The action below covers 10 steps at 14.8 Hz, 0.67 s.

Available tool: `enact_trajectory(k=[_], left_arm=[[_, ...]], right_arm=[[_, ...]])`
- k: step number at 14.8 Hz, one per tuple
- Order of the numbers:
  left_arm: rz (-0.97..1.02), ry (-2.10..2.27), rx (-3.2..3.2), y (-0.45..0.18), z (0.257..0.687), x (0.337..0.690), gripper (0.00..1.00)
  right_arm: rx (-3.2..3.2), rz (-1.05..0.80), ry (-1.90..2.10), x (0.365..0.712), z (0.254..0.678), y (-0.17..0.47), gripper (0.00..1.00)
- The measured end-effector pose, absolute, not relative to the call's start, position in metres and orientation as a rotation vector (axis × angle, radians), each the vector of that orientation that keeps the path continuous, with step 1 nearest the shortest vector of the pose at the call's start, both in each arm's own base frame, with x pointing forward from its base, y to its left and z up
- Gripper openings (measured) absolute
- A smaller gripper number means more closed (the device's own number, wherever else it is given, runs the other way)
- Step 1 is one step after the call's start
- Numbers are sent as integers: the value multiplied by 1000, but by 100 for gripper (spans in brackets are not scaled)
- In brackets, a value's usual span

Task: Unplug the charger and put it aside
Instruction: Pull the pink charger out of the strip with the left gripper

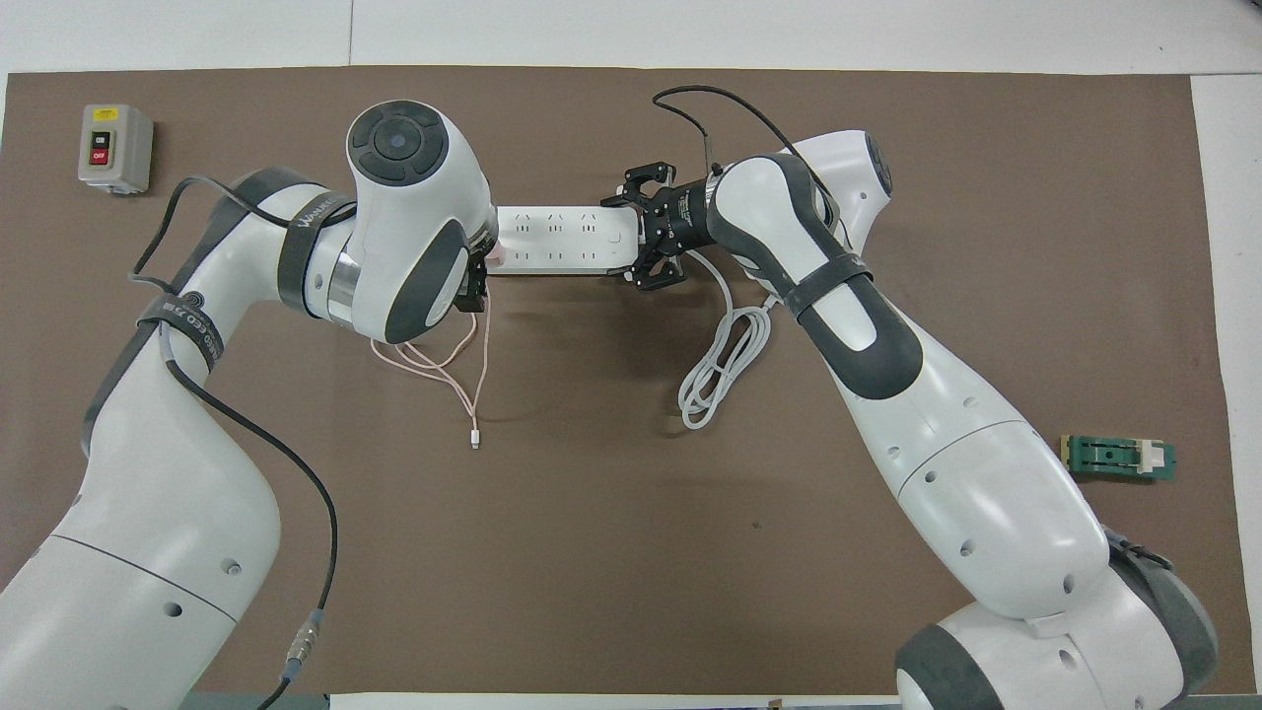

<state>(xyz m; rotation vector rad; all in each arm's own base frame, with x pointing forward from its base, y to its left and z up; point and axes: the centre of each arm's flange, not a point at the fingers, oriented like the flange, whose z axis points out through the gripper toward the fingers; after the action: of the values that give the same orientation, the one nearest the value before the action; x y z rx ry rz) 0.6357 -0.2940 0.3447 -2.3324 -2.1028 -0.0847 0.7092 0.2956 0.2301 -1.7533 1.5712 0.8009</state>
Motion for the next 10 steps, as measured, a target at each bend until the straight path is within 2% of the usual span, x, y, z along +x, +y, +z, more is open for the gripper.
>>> enact_trajectory(k=[3,4,8,9,10], left_arm=[[-78,-2099,-2324,-294,338,636,97],[-75,-2097,-2321,-294,334,636,88],[-88,-2112,-2330,-294,332,641,41],[-91,-2115,-2332,-294,333,641,33],[-91,-2118,-2330,-294,333,641,33]], right_arm=[[-1753,801,1571,709,230,296,93],[-1753,801,1571,709,230,296,93],[-1753,801,1571,709,230,296,93],[-1753,801,1572,709,230,295,93],[-1753,801,1572,709,230,295,93]])
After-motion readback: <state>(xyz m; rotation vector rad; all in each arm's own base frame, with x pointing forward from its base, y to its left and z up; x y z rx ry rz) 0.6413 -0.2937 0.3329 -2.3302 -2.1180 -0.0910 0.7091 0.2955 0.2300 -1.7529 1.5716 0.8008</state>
